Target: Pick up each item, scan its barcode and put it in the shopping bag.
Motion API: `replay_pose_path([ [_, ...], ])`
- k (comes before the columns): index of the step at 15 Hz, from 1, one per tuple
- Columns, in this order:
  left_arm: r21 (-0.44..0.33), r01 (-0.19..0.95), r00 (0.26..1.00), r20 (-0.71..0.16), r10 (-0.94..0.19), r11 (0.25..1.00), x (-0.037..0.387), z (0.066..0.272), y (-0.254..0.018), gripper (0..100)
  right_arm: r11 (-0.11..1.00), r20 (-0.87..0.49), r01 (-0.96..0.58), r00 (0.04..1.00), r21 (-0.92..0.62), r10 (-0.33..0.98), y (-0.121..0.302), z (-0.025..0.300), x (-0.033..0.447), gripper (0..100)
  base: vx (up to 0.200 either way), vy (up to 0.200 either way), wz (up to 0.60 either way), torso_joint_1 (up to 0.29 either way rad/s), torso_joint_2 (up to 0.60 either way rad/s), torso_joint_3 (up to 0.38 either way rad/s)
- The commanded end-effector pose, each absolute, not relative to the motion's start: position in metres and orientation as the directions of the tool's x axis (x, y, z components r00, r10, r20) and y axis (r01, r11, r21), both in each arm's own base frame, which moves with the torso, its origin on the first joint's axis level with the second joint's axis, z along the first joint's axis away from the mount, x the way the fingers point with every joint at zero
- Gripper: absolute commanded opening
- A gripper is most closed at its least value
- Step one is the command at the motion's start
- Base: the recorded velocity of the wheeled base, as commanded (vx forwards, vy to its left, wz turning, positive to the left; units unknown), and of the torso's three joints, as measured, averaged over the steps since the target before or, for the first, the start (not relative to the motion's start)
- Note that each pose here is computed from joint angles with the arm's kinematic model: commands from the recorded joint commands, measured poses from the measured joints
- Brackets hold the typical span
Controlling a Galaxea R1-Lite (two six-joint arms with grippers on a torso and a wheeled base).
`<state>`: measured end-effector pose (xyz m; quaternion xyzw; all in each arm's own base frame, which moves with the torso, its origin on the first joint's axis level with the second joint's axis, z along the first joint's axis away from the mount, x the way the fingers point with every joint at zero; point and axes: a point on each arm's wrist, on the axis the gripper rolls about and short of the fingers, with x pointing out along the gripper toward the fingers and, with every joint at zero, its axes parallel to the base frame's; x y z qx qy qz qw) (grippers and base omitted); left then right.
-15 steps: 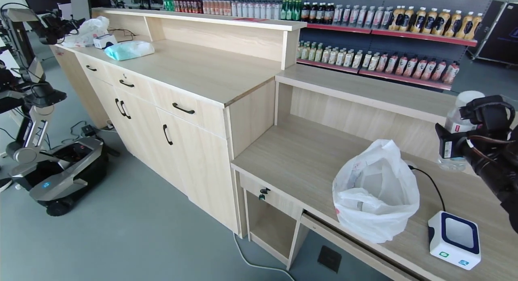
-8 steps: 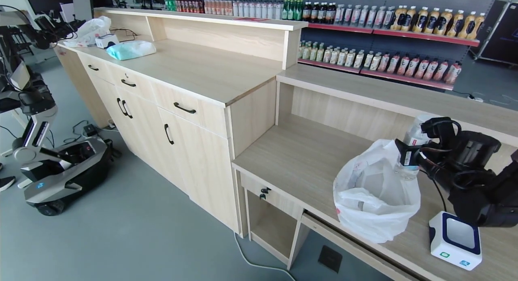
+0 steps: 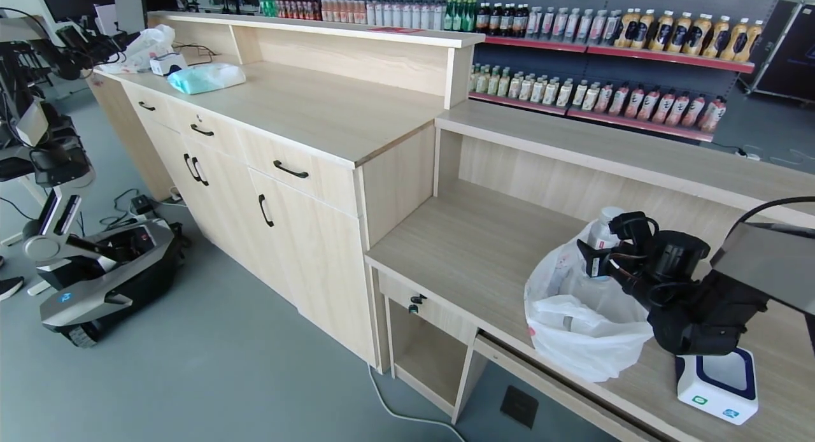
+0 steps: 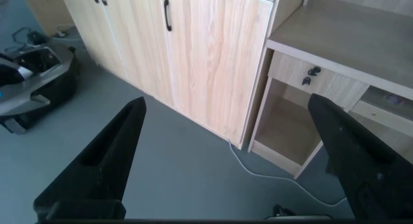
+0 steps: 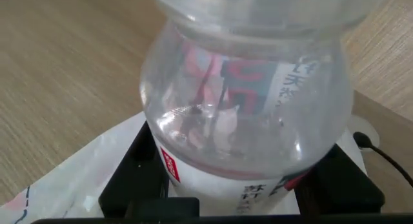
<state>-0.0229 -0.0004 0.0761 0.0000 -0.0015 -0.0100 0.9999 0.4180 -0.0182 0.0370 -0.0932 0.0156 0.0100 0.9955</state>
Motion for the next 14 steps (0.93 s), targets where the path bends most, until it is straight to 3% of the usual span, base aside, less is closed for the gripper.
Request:
replay_pose_path([
  [1, 0.000, 0.020, 1.000, 0.003, -0.020, 1.000, -0.023, 0.076, 0.000, 100, 0.982, -0.047, -0.027, 0.999, -0.184, 0.018, -0.018, 0.016, 0.430, 0, 0.000, 0.000, 0.00, 0.000, 0.00, 0.000],
  [12, 0.000, 0.020, 1.000, 0.002, -0.020, 1.000, -0.023, 0.076, 0.000, 100, 0.981, -0.090, -0.053, 0.995, -0.184, 0.037, -0.019, -0.023, 0.444, 0, 0.000, 0.000, 0.00, 0.000, 0.00, 0.000],
  [13, 0.000, 0.020, 1.000, 0.003, -0.020, 1.000, -0.023, 0.076, 0.000, 100, 0.982, -0.090, -0.051, 0.995, -0.181, 0.035, -0.019, -0.023, 0.444, 100, 0.000, 0.000, 0.00, 0.000, 0.00, 0.000],
  [14, 0.000, 0.020, 1.000, 0.003, -0.020, 1.000, -0.023, 0.076, 0.000, 100, 0.983, -0.081, -0.048, 0.996, -0.177, 0.034, -0.020, -0.019, 0.444, 100, 0.000, 0.000, 0.00, 0.000, 0.00, 0.000],
])
